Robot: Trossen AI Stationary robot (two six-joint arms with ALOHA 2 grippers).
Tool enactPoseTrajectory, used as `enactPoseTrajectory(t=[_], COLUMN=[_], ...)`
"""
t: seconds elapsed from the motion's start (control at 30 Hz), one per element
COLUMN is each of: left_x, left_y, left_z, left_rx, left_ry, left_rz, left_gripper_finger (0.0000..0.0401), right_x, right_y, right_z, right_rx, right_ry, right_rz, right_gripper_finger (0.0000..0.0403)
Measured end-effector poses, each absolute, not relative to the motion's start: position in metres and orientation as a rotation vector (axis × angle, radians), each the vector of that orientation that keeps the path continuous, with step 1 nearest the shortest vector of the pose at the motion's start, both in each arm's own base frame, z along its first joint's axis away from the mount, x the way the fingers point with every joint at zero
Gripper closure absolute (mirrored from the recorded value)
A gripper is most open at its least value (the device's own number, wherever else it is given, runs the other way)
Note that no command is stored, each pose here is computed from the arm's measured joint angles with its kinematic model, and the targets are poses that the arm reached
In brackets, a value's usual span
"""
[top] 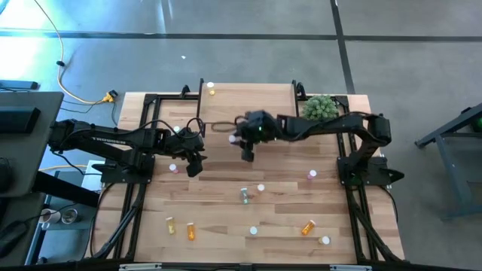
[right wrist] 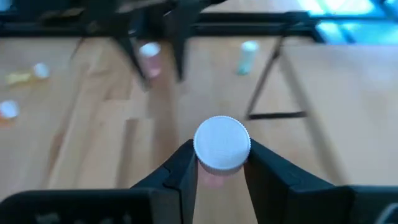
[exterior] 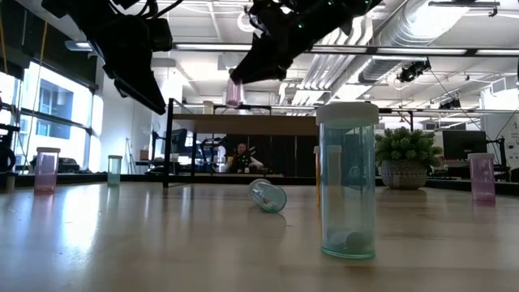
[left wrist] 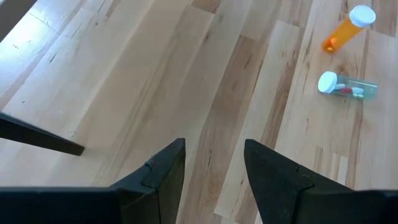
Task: Pick and place medicine bottles onto shelf by color
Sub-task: Put the middle pink pill bottle on the shelf
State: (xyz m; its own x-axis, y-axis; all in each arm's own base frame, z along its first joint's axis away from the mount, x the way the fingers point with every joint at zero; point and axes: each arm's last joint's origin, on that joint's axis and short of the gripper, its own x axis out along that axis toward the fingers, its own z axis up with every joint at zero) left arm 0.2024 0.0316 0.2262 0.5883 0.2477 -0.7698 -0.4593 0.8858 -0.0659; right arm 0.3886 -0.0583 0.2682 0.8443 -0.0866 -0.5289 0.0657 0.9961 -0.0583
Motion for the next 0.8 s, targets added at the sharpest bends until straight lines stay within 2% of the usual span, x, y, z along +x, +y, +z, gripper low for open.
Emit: enactPoseTrajectory(t=[0.4,0.8], left_x=[0.202,0.202], left_y=[0.032,0.032], left_z=[0.226,0.226], left_rx=[-0.271,-0.271], left_ry=[0.848,0.847], left_rz=[0.417,0.417], left_gripper_finger=[0.0244,0.0244], right_x=[0.377,0.344], right_y=[-0.132,-0.207], right_z=[0.323,0.376], right_rx=[-0.083,-0.025], right_ry=[0.517,0.38], right_rz=[-0.247,-0.476], right_gripper_finger=[0.03,0.03])
